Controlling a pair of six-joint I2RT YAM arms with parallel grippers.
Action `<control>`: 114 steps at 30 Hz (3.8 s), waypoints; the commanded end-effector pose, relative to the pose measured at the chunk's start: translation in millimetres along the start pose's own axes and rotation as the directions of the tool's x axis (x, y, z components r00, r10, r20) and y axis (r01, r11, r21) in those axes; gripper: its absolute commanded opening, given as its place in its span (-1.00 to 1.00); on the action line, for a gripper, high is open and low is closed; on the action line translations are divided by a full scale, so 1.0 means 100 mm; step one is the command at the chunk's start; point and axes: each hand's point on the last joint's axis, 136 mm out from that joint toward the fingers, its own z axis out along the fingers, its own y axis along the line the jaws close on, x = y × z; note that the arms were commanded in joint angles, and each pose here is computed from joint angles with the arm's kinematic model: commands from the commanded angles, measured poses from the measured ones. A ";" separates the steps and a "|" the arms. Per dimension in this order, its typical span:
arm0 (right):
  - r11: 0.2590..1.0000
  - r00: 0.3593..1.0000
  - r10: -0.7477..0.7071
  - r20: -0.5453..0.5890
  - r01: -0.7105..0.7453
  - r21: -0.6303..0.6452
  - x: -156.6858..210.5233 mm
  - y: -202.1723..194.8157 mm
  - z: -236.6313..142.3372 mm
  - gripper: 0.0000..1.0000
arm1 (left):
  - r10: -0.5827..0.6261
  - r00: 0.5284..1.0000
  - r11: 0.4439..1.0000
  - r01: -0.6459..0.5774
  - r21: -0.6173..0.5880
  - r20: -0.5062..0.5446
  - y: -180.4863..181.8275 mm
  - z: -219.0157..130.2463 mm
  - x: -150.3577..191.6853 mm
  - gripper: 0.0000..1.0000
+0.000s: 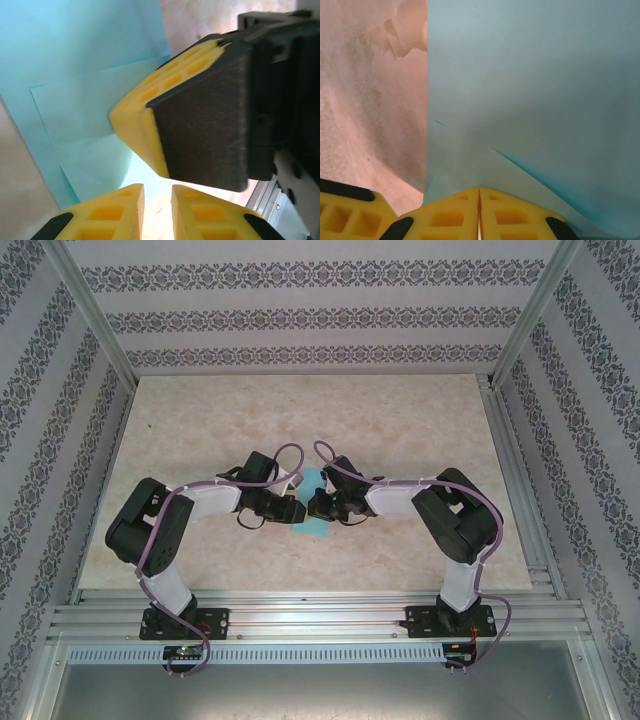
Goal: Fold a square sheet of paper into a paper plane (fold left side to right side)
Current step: Fold the triangle a second time at the center of the table.
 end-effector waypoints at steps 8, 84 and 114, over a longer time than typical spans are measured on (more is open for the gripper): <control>0.986 0.994 0.044 -0.097 -0.027 0.163 0.32 -0.46 0.14 -0.81 | -0.003 0.999 0.995 -0.002 -0.097 -0.051 0.20 0.03 0.18 -0.60; 0.988 0.989 -0.110 -0.100 0.120 0.102 -0.25 -0.04 -0.59 -0.86 | -0.017 0.988 0.941 -0.037 -0.336 -0.154 0.60 0.09 0.49 -0.71; 0.958 0.972 -0.069 -0.223 0.126 0.256 0.04 -0.55 -0.10 -0.87 | 0.180 0.983 0.979 -0.182 -0.092 -0.031 -0.32 -0.10 -0.23 -0.72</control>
